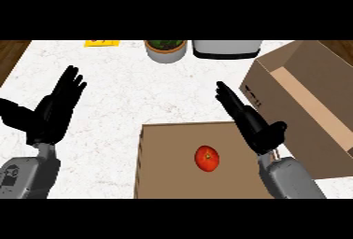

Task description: Pick the tomato from the tray and place it in the cardboard box

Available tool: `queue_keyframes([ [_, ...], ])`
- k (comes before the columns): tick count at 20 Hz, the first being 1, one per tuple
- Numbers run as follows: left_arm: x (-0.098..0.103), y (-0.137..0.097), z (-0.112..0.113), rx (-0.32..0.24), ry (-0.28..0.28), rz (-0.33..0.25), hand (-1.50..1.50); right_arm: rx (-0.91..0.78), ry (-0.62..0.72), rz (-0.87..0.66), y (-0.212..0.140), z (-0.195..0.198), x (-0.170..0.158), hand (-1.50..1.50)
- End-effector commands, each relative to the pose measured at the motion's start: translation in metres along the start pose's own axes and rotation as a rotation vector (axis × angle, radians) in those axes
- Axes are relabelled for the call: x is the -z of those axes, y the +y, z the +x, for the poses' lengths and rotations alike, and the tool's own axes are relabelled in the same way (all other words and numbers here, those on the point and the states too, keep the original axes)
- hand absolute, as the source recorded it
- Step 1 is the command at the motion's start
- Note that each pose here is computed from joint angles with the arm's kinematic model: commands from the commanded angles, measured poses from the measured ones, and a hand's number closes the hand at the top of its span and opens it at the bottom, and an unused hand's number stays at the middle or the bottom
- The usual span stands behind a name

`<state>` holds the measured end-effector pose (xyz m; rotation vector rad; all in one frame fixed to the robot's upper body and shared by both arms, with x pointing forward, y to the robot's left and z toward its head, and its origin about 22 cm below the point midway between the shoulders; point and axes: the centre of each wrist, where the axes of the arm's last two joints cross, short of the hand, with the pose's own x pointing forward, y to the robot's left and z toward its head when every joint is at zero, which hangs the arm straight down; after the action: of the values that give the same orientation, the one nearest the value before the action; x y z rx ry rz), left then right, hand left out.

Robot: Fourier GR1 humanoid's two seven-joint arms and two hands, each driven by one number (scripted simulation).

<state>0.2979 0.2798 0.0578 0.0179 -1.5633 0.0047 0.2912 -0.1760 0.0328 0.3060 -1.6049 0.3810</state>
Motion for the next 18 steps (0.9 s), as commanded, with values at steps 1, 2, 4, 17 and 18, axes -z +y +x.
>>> queue_keyframes([
  [1,-0.008,0.006,0.002,0.049,-0.040,-0.037,0.00,-0.059,-0.058,-0.188,-0.006,0.034,-0.010,-1.50],
  [2,-0.004,0.008,0.013,0.133,-0.082,-0.059,0.00,-0.146,-0.081,-0.305,-0.022,0.043,-0.008,-1.50],
  [4,-0.006,0.021,0.021,0.246,-0.110,-0.047,0.00,-0.266,-0.166,-0.501,-0.049,0.058,-0.019,-1.50],
  [17,-0.021,0.020,0.006,0.397,-0.180,-0.192,0.00,-0.901,0.039,-0.673,-0.024,0.057,-0.119,-1.50],
  [18,-0.019,0.010,0.013,0.385,-0.185,-0.188,0.00,-0.930,0.068,-0.665,-0.017,0.060,-0.130,-1.50],
])
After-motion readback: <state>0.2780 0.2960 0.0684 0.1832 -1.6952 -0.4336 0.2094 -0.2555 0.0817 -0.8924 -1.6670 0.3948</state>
